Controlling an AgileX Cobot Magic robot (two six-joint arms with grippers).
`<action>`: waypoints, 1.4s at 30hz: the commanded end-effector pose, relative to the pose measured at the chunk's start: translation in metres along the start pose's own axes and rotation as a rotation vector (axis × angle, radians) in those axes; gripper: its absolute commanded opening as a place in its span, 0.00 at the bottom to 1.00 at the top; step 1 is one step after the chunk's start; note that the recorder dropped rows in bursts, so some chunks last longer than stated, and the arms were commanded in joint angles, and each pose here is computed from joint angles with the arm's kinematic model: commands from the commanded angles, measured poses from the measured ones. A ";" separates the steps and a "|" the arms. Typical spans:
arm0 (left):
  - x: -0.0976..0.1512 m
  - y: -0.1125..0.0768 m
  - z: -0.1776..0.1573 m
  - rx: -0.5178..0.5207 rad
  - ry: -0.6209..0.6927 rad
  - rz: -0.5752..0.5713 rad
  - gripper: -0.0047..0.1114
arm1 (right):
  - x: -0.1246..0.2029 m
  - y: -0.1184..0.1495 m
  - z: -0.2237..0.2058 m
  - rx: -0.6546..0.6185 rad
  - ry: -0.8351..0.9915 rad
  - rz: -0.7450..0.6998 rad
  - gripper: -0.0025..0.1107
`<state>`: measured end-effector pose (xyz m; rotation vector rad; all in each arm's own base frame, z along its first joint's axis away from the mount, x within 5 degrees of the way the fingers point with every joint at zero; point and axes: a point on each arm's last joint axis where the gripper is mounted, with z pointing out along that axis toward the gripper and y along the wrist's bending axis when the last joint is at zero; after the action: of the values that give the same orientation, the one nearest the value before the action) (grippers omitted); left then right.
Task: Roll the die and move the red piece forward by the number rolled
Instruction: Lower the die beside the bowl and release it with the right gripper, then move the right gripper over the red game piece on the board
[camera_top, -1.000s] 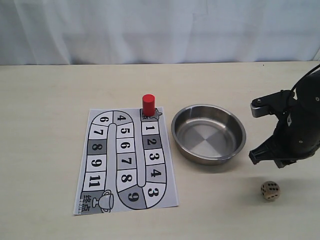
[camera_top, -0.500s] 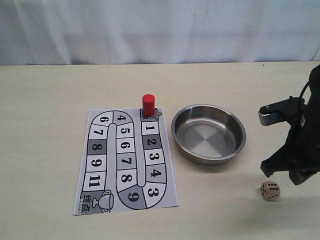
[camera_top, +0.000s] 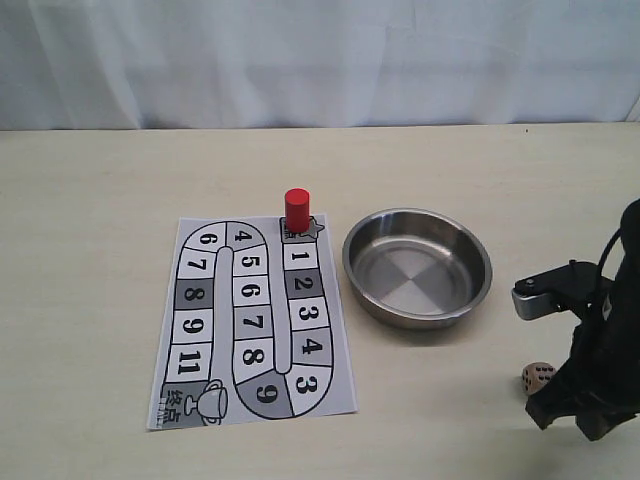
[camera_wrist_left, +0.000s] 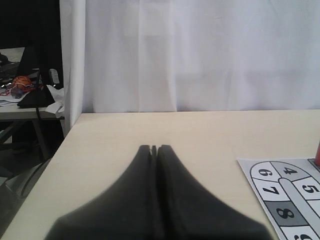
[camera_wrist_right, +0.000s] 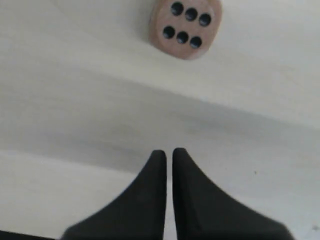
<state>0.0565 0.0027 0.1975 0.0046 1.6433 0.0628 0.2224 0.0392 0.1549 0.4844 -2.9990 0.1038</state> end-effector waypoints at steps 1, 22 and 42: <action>-0.003 0.000 0.000 0.001 -0.019 -0.004 0.04 | -0.004 -0.001 0.001 0.011 -0.078 0.000 0.06; -0.003 0.000 0.000 0.001 -0.019 -0.004 0.04 | -0.011 -0.009 0.013 0.099 -0.068 0.056 0.06; -0.003 0.000 0.000 0.001 -0.016 -0.004 0.04 | -0.019 -0.012 0.000 0.100 -0.067 0.106 0.06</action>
<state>0.0565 0.0027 0.1975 0.0046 1.6433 0.0628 0.2384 0.0334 0.1461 0.3453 -3.0965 0.2556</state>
